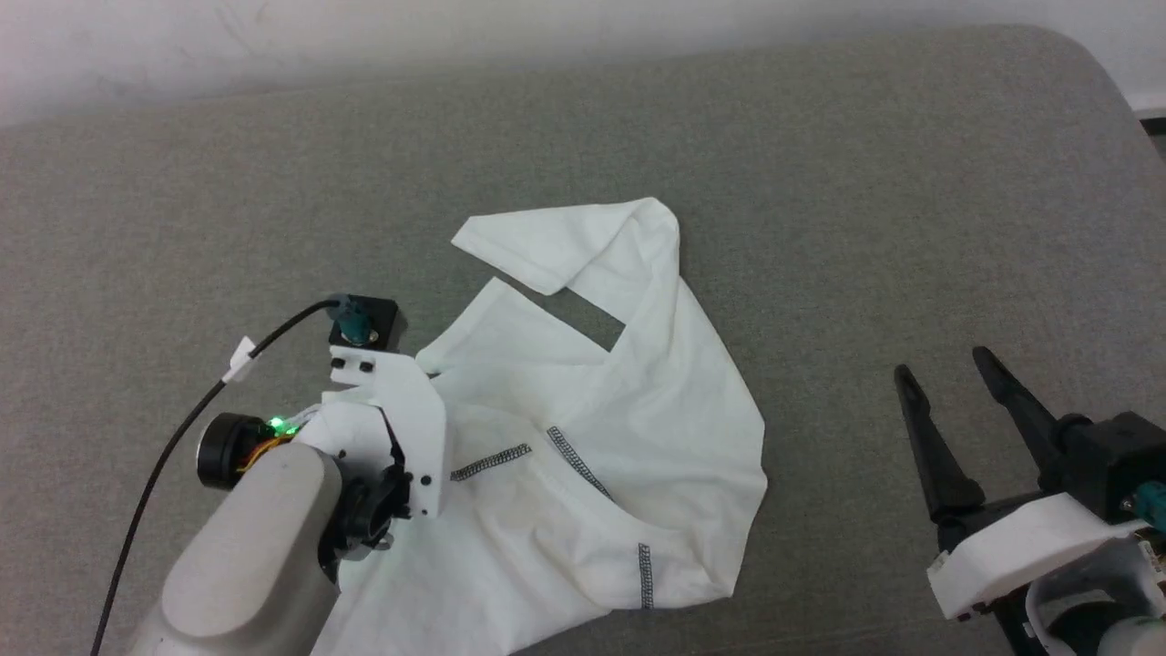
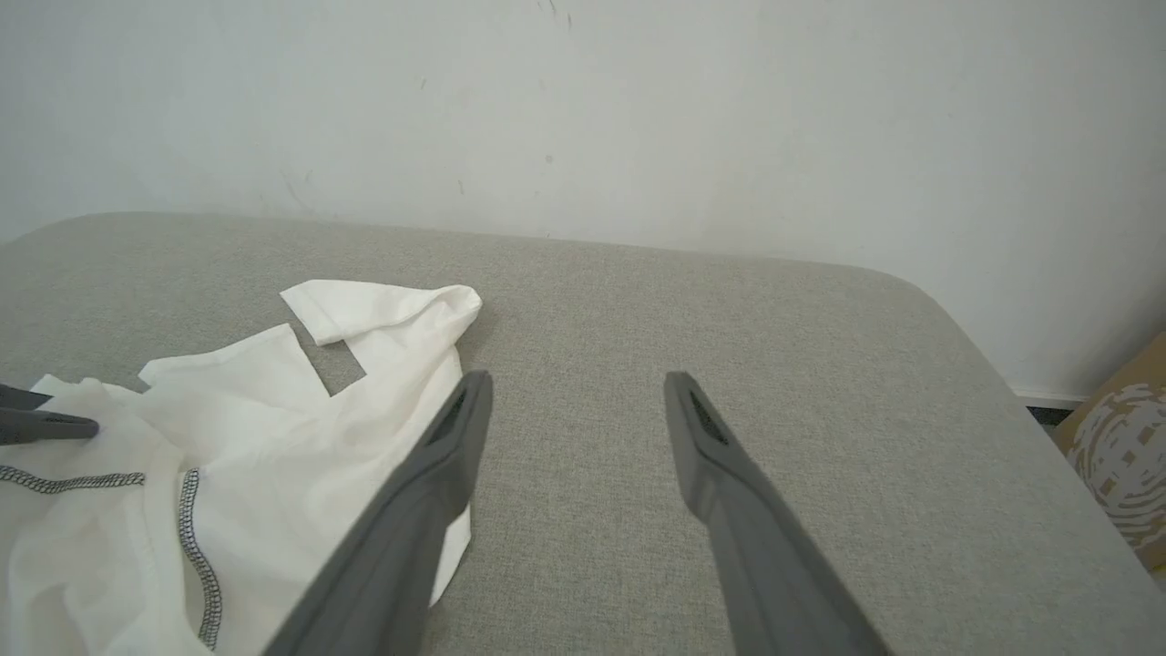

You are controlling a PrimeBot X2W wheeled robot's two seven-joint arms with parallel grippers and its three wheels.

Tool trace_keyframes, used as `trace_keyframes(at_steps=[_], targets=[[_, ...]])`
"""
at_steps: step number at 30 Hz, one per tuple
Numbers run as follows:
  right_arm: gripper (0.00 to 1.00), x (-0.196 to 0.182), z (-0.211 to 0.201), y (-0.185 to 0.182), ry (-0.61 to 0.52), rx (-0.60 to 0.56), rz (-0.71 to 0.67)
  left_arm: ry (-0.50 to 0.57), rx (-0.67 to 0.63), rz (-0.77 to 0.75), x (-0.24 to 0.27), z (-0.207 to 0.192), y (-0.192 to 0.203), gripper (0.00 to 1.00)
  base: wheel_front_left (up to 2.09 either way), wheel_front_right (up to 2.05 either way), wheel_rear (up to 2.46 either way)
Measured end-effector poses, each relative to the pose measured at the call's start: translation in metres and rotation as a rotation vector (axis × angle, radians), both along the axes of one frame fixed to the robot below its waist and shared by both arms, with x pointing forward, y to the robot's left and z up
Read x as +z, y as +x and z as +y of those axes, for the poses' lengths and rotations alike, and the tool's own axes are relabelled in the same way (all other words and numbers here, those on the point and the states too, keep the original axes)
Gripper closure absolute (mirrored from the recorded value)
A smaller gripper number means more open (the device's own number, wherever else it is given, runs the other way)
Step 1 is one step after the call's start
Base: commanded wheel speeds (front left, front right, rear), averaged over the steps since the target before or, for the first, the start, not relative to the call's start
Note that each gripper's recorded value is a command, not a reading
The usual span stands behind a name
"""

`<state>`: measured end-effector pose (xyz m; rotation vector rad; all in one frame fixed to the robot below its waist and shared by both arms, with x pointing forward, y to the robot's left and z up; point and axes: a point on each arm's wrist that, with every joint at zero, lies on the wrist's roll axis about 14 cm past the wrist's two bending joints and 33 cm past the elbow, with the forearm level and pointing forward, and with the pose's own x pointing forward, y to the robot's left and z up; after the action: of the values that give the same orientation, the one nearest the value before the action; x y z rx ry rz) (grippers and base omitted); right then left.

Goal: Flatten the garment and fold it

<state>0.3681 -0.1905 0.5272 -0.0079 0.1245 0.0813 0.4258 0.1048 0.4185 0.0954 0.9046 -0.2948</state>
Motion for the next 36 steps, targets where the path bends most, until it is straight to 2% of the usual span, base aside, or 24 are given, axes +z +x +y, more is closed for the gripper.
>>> trace_keyframes(at_steps=[1,4,8,15,17,20,24,29,33,36], targets=[[0.00,-0.001,-0.001,0.000,-0.001,-0.005,0.001,0.006,-0.007,0.014,-0.003,-0.001,0.000,1.00,0.00,0.00,0.00],[0.00,-0.004,-0.005,0.000,-0.003,-0.019,0.007,0.011,-0.025,0.005,-0.003,-0.004,0.006,1.00,0.00,0.00,0.00],[0.00,-0.006,-0.006,0.001,-0.002,-0.025,0.009,-0.008,-0.048,-0.122,0.023,-0.008,0.024,1.00,0.00,0.00,0.00],[0.00,-0.006,0.009,0.007,0.011,0.019,0.013,-0.073,-0.068,-0.512,0.125,-0.011,0.055,1.00,0.00,0.00,0.00],[0.00,-0.005,0.013,0.008,0.013,0.031,0.013,-0.083,-0.047,-0.612,0.153,-0.001,0.056,1.00,0.00,0.00,0.00],[0.00,-0.003,0.018,0.010,0.017,0.047,0.010,-0.049,0.050,-0.704,0.177,0.036,0.053,1.00,0.00,0.00,0.00],[0.00,0.000,0.023,0.010,0.022,0.058,0.001,0.060,0.244,-0.666,0.154,0.107,0.025,1.00,0.00,0.00,0.00],[0.00,-0.003,0.025,0.008,0.027,0.063,0.014,0.190,0.505,-0.468,0.083,0.184,-0.045,1.00,0.00,0.00,0.00],[0.00,-0.006,0.031,0.010,0.027,0.084,0.028,0.205,0.628,-0.337,0.039,0.207,-0.091,1.00,0.00,0.00,0.00],[0.00,-0.007,0.036,0.010,0.030,0.102,0.036,0.174,0.678,-0.288,0.018,0.206,-0.104,0.98,0.00,0.00,0.00]])
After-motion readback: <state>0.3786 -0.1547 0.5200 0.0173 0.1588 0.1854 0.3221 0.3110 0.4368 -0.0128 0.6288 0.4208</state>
